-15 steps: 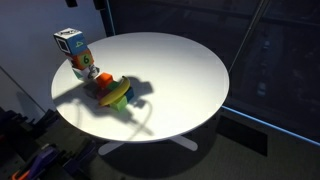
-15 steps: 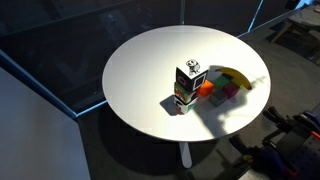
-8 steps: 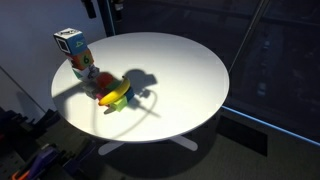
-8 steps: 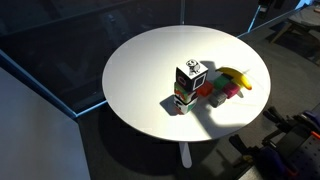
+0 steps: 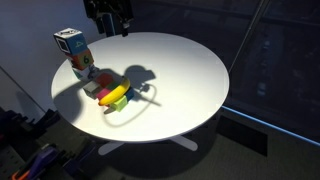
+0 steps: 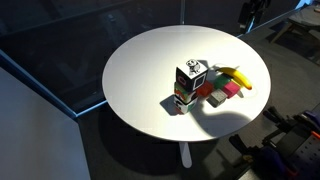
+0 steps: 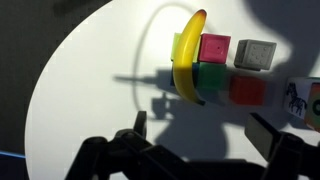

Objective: Take the bananas off of the block

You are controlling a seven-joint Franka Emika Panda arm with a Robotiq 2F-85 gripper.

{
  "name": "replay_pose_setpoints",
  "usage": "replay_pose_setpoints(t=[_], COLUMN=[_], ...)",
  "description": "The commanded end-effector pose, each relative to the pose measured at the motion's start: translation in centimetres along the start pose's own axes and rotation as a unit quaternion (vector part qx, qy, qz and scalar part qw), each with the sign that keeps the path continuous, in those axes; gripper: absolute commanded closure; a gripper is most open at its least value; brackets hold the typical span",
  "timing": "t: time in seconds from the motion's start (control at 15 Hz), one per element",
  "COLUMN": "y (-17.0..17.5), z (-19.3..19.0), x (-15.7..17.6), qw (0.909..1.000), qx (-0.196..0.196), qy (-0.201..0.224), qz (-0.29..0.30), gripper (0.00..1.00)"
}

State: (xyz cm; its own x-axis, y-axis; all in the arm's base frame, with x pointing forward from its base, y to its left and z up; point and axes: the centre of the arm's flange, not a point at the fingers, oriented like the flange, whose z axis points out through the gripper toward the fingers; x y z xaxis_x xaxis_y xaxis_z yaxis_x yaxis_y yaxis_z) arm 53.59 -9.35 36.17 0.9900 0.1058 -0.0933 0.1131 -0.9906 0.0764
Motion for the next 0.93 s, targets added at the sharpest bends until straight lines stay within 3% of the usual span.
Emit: replay_pose_setpoints(t=[0.0, 0.47, 0.87], y=[0.1, 0.2, 0.2], z=[2.6, 8.7, 12.5], x=[2.1, 3.3, 2.9], qw=[1.0, 0.9999, 0.9983], qx=[-0.004, 0.006, 0.04], qy=[0.002, 0.01, -0.026], qz=[-0.006, 0.005, 0.034], gripper=[0.0, 0.0, 0.0])
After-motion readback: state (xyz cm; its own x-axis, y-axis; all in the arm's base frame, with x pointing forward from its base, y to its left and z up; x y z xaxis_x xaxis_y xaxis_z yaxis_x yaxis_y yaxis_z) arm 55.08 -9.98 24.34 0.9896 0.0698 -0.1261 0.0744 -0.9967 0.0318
